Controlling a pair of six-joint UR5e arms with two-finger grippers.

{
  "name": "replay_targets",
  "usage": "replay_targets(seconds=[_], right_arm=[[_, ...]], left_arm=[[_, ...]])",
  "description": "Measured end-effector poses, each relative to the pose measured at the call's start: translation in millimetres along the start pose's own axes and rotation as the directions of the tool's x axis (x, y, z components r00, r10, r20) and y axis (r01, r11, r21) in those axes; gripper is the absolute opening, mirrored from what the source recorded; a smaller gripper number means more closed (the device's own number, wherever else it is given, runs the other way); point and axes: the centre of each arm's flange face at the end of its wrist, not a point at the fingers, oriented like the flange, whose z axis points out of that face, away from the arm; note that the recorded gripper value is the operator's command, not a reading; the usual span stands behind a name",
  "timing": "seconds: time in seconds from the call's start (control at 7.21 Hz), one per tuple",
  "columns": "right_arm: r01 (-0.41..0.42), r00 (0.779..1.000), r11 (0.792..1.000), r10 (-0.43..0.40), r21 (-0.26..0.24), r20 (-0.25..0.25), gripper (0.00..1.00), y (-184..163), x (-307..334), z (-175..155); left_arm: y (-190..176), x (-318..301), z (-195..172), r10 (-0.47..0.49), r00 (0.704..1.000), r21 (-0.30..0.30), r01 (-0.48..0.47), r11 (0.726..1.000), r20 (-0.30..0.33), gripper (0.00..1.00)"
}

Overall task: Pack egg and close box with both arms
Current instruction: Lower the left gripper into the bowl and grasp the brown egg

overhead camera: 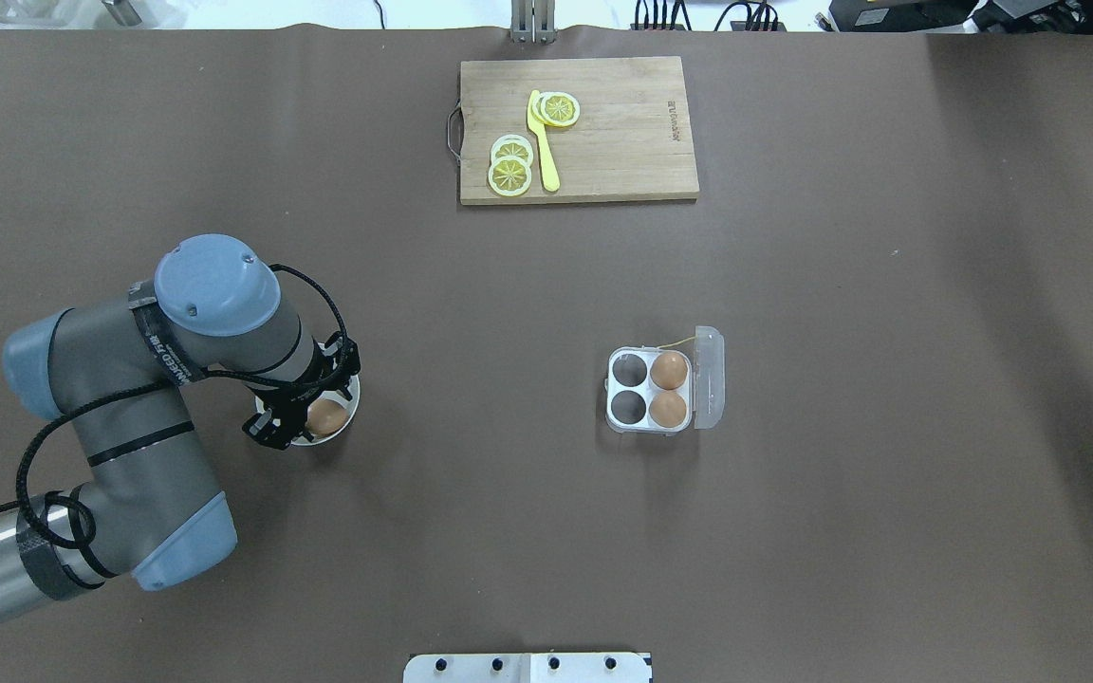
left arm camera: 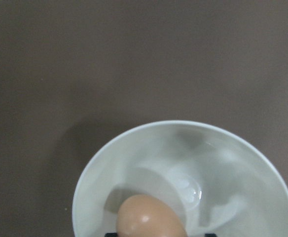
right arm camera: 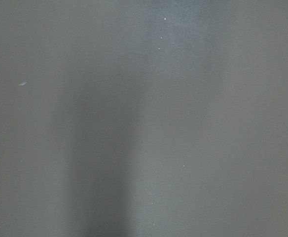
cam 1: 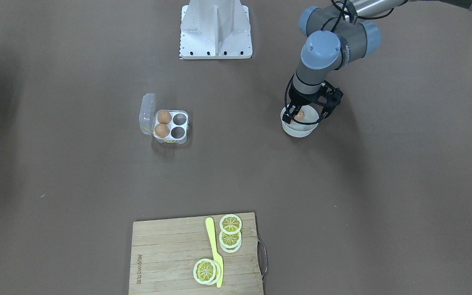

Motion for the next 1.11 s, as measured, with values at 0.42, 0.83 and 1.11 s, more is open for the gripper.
replay_targets(seconds=[0.42,0.83,1.11], right_arm=[[0.0,1.0,1.0,0.0,0.0,0.001,1.0,0.0,-0.2,-0.1],[0.003,1.0,1.0,-0.003,0.003,0.001,1.0,-0.8,-1.3,-1.3],[0.005,1.0,1.0,-0.005,0.005,0.0,1.0,-1.4,-2.1,-2.3]], left_arm=[[0.0,-3.3,2.5,-0.006,1.0,0.001,0.006,1.0,0.006,0.37],[-1.8,-4.7,1.0,-0.009,1.0,0.002,0.009,1.0,0.006,0.0],[-0.9,-2.8,-16.5,0.047,0.999,-0.003,-0.047,0.999,-0.019,0.0]])
